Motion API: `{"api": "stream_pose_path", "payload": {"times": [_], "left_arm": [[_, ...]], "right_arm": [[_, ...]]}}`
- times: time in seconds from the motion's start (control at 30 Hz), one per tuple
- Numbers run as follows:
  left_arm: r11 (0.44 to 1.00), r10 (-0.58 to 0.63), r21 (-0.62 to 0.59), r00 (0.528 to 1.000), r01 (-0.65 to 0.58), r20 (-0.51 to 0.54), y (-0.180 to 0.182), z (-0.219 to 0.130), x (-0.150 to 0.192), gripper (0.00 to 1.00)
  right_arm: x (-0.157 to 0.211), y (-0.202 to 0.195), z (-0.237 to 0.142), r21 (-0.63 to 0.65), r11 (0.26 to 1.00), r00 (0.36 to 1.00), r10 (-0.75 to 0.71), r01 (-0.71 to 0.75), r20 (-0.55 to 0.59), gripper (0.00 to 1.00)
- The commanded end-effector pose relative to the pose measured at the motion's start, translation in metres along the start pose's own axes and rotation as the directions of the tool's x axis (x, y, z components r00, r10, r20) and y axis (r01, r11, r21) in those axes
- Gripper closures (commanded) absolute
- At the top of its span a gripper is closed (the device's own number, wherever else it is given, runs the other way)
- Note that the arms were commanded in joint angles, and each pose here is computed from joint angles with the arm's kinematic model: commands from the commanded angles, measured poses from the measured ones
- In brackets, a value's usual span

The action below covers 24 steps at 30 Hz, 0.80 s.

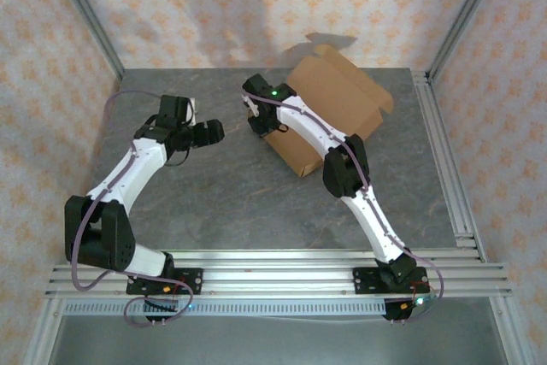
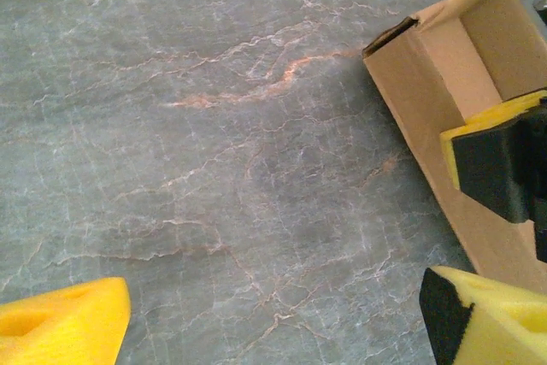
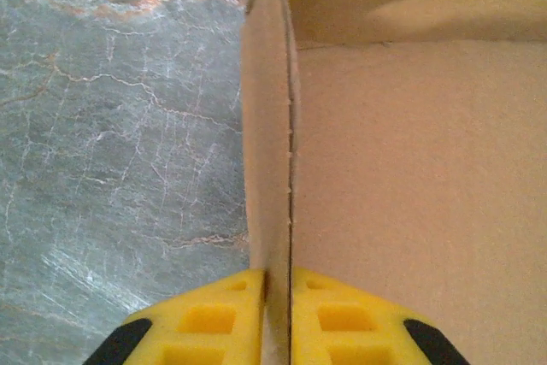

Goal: Fold the paper box

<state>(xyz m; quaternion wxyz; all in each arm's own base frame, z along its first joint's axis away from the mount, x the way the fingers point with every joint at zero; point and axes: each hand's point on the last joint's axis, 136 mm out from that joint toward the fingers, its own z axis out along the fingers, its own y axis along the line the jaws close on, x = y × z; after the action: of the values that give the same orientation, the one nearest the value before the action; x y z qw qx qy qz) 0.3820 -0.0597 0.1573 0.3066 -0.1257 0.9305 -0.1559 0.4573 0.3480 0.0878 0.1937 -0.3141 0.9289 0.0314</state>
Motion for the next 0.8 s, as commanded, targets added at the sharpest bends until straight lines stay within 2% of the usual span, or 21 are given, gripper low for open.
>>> {"api": "stream_pose_path", "payload": {"times": [0.0, 0.2, 0.3, 0.47, 0.6, 0.7, 0.77], "left_arm": [[0.991, -0.133, 0.003, 0.99, 0.133, 0.039, 0.021, -0.004, -0.005, 0.08], [0.982, -0.19, -0.001, 0.981, 0.19, 0.038, 0.036, 0.002, -0.005, 0.08], [0.979, -0.205, 0.006, 0.978, 0.205, 0.034, 0.037, 0.008, -0.007, 0.08], [0.979, -0.205, 0.008, 0.979, 0.205, 0.016, 0.039, 0.016, -0.004, 0.07], [0.979, -0.203, 0.023, 0.979, 0.203, -0.002, 0.037, 0.025, -0.002, 0.07], [0.98, -0.196, 0.043, 0.981, 0.196, -0.001, 0.033, 0.029, -0.005, 0.07], [0.982, -0.183, 0.045, 0.983, 0.183, -0.011, 0.028, 0.034, -0.007, 0.07]], "right_arm": [[-0.003, -0.007, -0.006, 0.038, 0.987, 0.988, -0.156, 0.155, 0.008, 0.85], [-0.001, -0.018, -0.012, 0.112, 0.955, 0.959, -0.281, 0.275, 0.043, 0.87], [0.002, -0.02, -0.017, 0.152, 0.929, 0.935, -0.35, 0.337, 0.066, 0.92], [0.021, -0.014, -0.016, 0.2, 0.84, 0.853, -0.52, 0.504, 0.037, 0.92], [0.036, -0.008, -0.013, 0.227, 0.775, 0.796, -0.605, 0.59, -0.004, 0.91], [0.047, -0.006, -0.01, 0.21, 0.765, 0.785, -0.619, 0.608, -0.018, 0.88], [0.053, -0.006, -0.008, 0.2, 0.764, 0.783, -0.622, 0.614, -0.026, 0.82]]}}
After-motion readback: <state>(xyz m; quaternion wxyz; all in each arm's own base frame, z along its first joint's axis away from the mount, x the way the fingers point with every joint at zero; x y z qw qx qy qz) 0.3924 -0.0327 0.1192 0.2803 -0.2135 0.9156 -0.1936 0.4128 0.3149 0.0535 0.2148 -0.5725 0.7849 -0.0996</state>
